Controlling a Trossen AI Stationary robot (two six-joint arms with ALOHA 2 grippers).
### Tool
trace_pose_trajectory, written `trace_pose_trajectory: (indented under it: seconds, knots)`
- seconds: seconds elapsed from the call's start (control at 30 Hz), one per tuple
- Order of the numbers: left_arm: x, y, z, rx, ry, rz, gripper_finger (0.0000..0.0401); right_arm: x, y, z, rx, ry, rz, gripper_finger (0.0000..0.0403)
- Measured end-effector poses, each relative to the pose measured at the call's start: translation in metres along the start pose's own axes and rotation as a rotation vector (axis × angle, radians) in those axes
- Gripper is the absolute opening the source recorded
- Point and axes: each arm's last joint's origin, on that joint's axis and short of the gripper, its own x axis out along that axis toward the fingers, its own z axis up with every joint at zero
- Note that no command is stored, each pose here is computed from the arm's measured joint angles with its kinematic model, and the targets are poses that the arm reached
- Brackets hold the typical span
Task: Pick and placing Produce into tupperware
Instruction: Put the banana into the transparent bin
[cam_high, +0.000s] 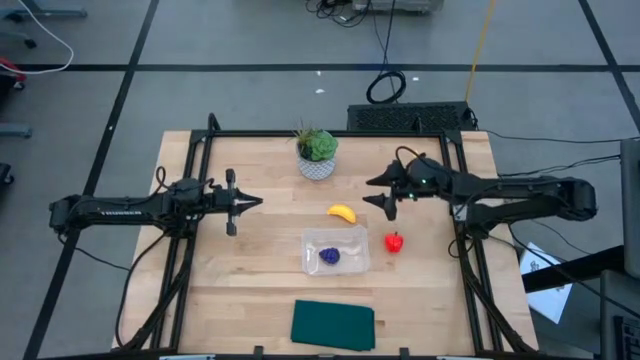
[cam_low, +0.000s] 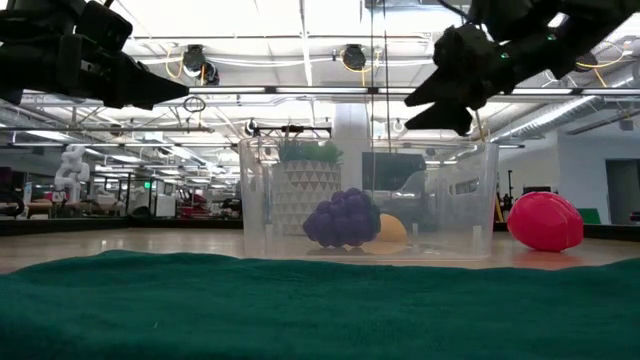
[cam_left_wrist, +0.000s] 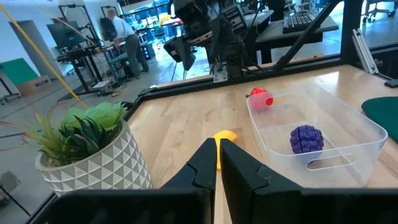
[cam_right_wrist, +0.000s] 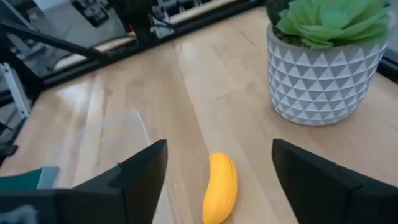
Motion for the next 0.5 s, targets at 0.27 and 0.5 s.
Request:
trace_pose_trajectory:
  seconds: [0.27,0.5]
  knots:
    - [0.0,0.0,0.0,-0.002,0.001,0.0,0.0026,0.018,0.003,0.022,-0.03,0.137,-0.029,0.0336]
    - [0.0,0.0,-0.001,-0.004,0.01,-0.003,0.0026,0.039,0.002,0.04,-0.027,0.233,-0.063,0.0338]
